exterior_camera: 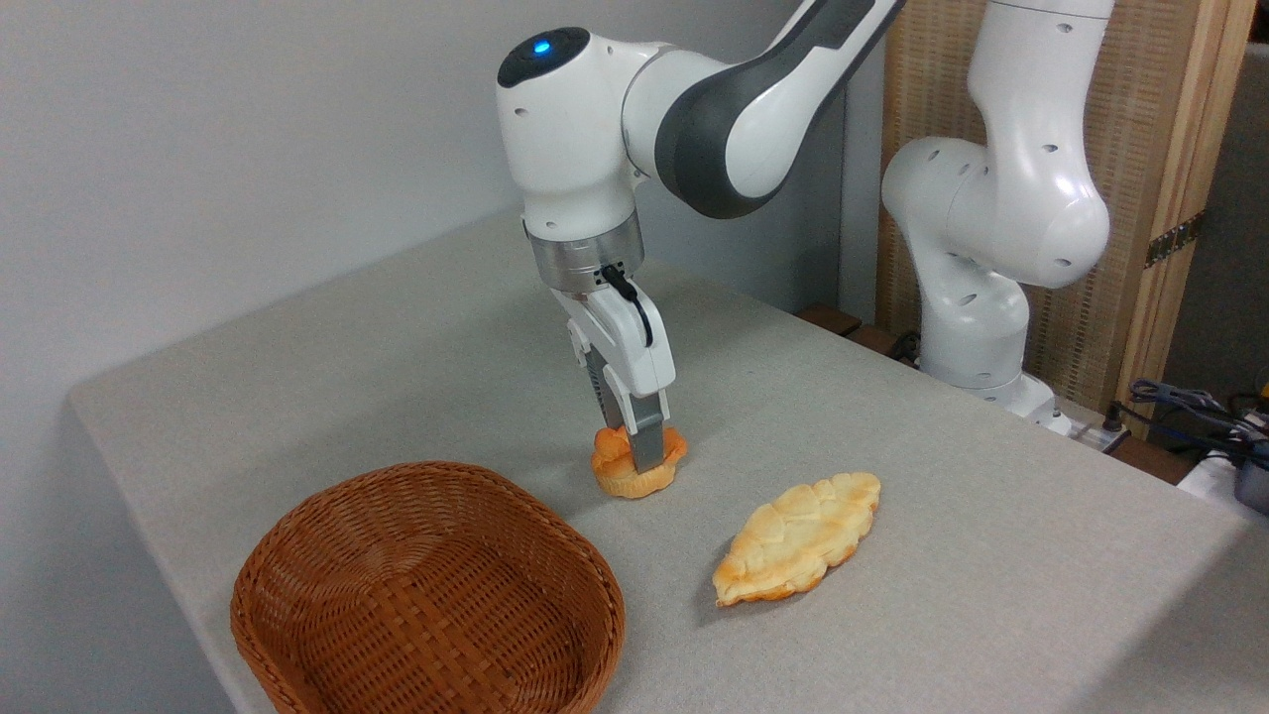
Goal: Put bread into the basket
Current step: 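Lift the held roll and carry it over the wicker basket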
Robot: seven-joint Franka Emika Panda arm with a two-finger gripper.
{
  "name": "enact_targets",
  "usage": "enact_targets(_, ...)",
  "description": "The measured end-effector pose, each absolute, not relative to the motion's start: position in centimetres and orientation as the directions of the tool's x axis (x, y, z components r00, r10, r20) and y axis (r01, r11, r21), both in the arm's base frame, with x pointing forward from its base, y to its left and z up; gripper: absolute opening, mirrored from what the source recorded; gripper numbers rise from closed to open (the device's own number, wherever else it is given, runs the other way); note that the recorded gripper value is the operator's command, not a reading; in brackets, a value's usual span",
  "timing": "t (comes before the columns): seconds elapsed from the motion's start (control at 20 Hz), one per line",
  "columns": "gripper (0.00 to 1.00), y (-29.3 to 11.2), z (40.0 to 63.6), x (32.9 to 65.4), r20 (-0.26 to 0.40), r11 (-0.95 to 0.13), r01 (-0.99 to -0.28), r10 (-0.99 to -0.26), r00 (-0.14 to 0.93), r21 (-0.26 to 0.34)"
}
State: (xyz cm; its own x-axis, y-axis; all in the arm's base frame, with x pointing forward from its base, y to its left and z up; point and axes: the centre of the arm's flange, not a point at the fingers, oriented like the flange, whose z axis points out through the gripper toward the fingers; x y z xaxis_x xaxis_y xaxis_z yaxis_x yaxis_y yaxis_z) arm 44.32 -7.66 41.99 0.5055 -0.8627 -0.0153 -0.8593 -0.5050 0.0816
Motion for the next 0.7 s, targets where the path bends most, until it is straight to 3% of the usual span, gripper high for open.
enact_targets(0.2,0.36,-7.7,42.1,44.4,-0.014,-0.504,-0.860,-0.863,0.505,0.080)
enact_targets(0.35,0.36,-7.7,43.1,44.8,-0.010,-0.504,-0.861,-0.863,0.505,0.076)
enact_targets(0.55,0.38,-8.0,48.0,47.5,0.005,-0.505,-0.861,-0.863,0.506,0.063)
enact_targets(0.65,0.49,-8.1,51.1,49.7,0.034,-0.510,-0.860,-0.859,0.511,0.028)
enact_targets(0.7,0.49,-8.2,52.2,50.8,0.049,-0.517,-0.856,-0.855,0.517,0.010)
